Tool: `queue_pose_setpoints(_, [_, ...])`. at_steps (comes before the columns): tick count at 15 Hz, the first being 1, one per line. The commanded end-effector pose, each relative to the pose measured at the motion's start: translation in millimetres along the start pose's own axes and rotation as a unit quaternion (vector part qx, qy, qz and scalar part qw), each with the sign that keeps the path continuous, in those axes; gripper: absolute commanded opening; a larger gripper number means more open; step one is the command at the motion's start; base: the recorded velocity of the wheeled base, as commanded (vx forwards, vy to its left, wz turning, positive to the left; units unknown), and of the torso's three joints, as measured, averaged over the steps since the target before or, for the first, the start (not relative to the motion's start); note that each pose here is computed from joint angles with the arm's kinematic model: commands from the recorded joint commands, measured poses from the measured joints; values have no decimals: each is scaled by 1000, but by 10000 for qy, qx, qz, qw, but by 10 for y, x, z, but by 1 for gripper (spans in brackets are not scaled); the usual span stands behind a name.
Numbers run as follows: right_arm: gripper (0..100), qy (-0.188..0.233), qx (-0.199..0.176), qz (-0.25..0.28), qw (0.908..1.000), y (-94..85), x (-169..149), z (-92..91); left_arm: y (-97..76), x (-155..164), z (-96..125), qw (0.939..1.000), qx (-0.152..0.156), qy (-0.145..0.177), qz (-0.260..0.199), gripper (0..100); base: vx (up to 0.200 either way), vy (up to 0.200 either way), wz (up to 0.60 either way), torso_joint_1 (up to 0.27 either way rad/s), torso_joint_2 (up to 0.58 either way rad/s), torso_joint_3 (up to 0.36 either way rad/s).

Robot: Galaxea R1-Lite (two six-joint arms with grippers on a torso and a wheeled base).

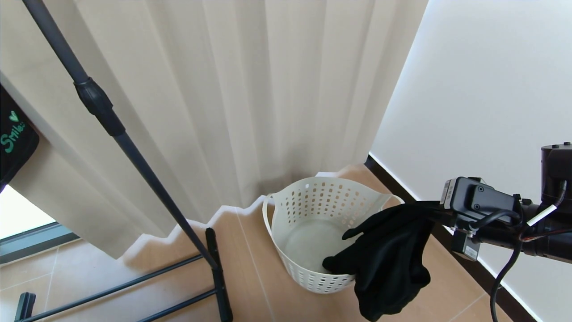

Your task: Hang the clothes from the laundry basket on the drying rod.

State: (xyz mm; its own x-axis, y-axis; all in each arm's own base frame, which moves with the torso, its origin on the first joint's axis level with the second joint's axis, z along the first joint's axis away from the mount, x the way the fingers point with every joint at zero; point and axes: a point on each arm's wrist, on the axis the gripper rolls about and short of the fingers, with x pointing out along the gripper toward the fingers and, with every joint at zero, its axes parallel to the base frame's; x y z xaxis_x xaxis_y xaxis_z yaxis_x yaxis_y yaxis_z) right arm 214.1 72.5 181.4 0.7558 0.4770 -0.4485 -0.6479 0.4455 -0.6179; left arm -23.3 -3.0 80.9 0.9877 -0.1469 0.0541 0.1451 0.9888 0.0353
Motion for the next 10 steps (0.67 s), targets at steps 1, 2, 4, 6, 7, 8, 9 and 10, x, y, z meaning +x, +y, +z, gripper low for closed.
queue_pose_setpoints(1, [0, 7, 2, 12, 10000, -3, 17, -1, 0, 1, 1, 10000, -1, 5, -7, 100, 0, 0, 0, 7, -2, 198])
queue_pose_setpoints(2, [0, 12, 4, 18, 10000, 0, 17, -4, 0, 1, 1, 10000, -1, 5, 1, 100, 0, 0, 0, -2, 2, 203])
queue_pose_setpoints(4, [0, 12, 4, 18, 10000, 5, 10, -6, 0, 1, 1, 10000, -1, 5, 1, 100, 0, 0, 0, 0, 0, 193])
queue_pose_setpoints(6, [0, 12, 4, 18, 10000, -3, 21, -3, 0, 1, 1, 10000, -1, 5, 1, 100, 0, 0, 0, 2, 0, 205])
queue_pose_setpoints(7, [0, 12, 4, 18, 10000, -3, 21, -3, 0, 1, 1, 10000, -1, 5, 1, 100, 0, 0, 0, -2, 7, 198])
queue_pose_setpoints(8, [0, 31, 41, 40, 10000, 6, 25, -12, 0, 1, 1, 10000, -1, 5, 1, 100, 0, 0, 0, -2, 2, 198])
queue_pose_setpoints(9, [0, 12, 80, 17, 10000, -5, 25, -2, 0, 1, 1, 10000, -1, 5, 1, 100, 0, 0, 0, 2, -2, 110])
queue_pose_setpoints(10, [0, 7, 101, 12, 9999, -8, 24, 1, 0, 1, 1, 10000, -1, 5, 1, 100, 0, 0, 0, -2, -66, -46])
